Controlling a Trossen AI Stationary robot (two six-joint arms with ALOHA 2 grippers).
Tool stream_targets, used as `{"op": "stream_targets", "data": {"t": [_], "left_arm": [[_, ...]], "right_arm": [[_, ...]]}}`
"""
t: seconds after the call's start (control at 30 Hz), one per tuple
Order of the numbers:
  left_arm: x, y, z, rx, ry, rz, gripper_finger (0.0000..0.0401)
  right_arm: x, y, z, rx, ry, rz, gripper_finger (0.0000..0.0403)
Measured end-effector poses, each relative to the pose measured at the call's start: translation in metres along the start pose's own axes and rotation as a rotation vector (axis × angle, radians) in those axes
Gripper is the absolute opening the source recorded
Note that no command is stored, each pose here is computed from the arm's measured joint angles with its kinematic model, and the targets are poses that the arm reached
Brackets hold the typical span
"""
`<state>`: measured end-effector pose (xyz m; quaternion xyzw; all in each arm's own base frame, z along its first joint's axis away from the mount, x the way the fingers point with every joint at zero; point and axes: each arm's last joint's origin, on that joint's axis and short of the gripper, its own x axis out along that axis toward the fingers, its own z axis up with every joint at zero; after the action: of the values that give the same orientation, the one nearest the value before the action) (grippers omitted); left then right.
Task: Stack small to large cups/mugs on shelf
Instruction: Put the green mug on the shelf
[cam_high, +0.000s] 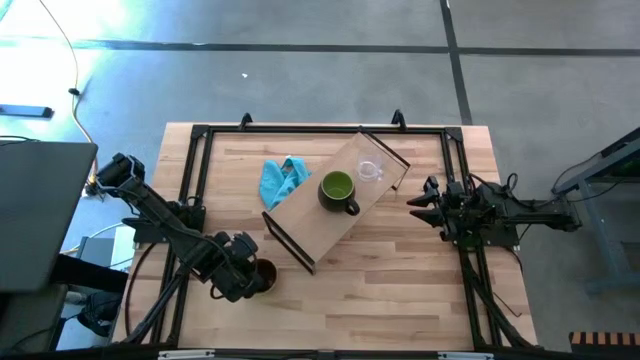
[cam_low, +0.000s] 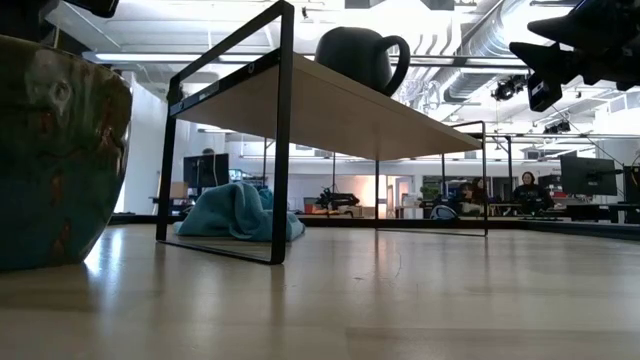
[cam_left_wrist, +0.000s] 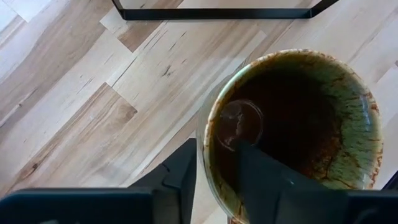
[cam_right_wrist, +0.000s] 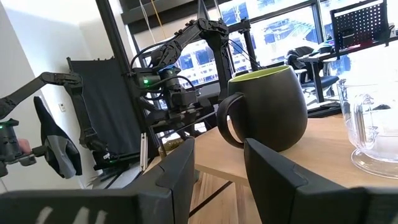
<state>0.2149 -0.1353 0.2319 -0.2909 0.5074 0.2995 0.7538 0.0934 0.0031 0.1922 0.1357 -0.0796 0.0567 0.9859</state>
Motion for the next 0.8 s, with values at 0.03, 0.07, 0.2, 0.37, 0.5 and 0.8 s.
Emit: {"op": "stream_targets", "data": {"t": [0.03, 0.07, 0.2, 0.37, 0.5, 0.8], "left_arm": [[0.0, 0.0, 0.0, 0.0, 0.0, 0.0, 0.0101], [0.0, 0.0001, 0.0, 0.0, 0.0, 0.001, 0.0105], [0.0, 0.001, -0.0001, 0.029, 0.001, 0.01, 0.0118], [0.0, 0.0029, 0.0, 0.117, -0.003, 0.03, 0.013], [0.0, 0.0028, 0.0008, 0.236, -0.028, 0.035, 0.0135], [0.0017, 0.0007, 0.0081, 0.544, -0.077, 0.035, 0.0136]], "right_arm": [[0.0, 0.0, 0.0, 0.0, 0.0, 0.0, 0.0131], [0.0, 0.0, 0.0, 0.0, 0.0, 0.0, 0.0131], [0.0, 0.0, 0.0, 0.0, 0.0, 0.0, 0.0131], [0.0, 0.0, 0.0, 0.0, 0.0, 0.0, 0.0131], [0.0, 0.0, 0.0, 0.0, 0.0, 0.0, 0.0131], [0.0, 0.0, 0.0, 0.008, 0.0, 0.0, 0.0131]]}}
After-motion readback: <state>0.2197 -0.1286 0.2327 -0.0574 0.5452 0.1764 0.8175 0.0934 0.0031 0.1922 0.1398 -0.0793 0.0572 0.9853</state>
